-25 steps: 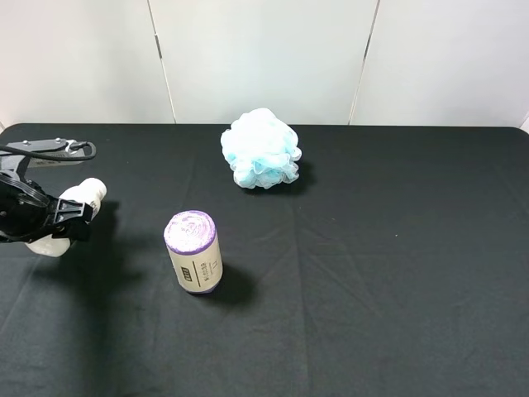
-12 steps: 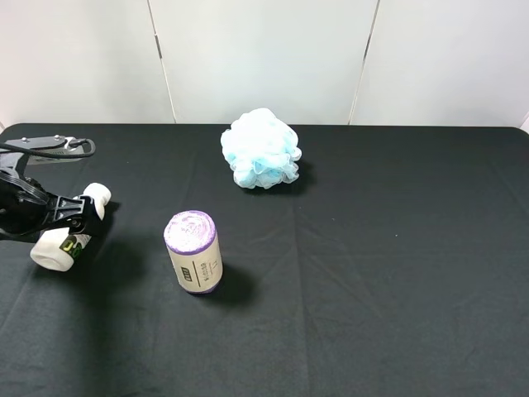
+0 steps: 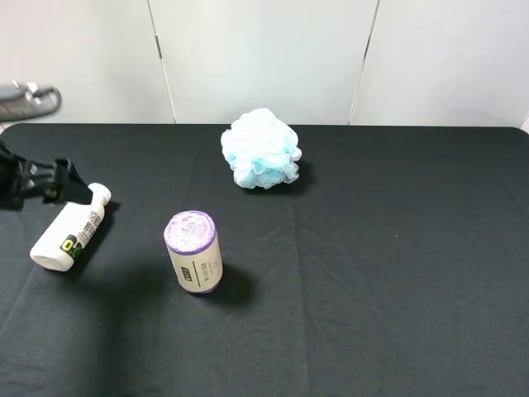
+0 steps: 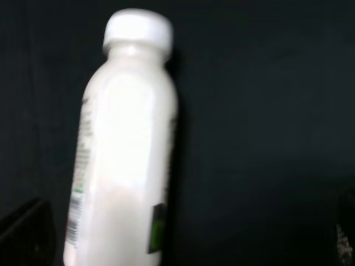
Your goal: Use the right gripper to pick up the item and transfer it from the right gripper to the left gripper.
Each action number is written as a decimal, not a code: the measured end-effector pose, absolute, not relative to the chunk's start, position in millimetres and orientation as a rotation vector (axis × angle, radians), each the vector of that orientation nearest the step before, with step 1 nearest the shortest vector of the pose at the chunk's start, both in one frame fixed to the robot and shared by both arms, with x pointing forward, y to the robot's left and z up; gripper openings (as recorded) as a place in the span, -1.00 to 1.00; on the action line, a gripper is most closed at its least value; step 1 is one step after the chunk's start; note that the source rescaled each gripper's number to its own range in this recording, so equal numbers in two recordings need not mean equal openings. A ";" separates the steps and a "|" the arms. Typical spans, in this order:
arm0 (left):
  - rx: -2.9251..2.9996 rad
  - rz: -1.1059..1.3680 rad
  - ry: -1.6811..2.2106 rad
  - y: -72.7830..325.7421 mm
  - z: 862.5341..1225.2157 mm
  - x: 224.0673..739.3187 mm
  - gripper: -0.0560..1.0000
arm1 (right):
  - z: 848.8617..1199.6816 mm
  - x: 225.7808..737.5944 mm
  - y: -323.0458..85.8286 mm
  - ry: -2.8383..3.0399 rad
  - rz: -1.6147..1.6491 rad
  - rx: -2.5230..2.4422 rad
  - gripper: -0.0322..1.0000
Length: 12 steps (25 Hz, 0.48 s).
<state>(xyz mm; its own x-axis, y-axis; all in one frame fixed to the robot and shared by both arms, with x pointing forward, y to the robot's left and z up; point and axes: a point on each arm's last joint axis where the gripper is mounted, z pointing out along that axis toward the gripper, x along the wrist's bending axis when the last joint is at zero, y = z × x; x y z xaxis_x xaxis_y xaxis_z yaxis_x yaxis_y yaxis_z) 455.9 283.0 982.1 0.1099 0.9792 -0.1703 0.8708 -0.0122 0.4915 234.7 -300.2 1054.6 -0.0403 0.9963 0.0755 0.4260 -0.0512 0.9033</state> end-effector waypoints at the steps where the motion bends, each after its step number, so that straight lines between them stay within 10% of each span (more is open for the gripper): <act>1: 1.921 0.294 1.776 281.9 990.2 454.0 0.99 | 1054.6 234.7 -300.2 1.540 1.060 1.552 1.00; 12: 1.958 0.454 1.753 290.2 1099.7 421.8 1.00 | 1054.6 234.7 -300.2 1.540 1.060 1.552 1.00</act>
<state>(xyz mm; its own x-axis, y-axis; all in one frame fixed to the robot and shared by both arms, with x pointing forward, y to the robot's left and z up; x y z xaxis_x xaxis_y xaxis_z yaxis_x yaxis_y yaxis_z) 421.8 290.2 1099.7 0.1285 0.9896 -0.0643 0.8341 -0.0728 0.5469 234.7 -300.2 1054.6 -0.0403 0.9963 0.0755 0.4260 -0.0512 0.9033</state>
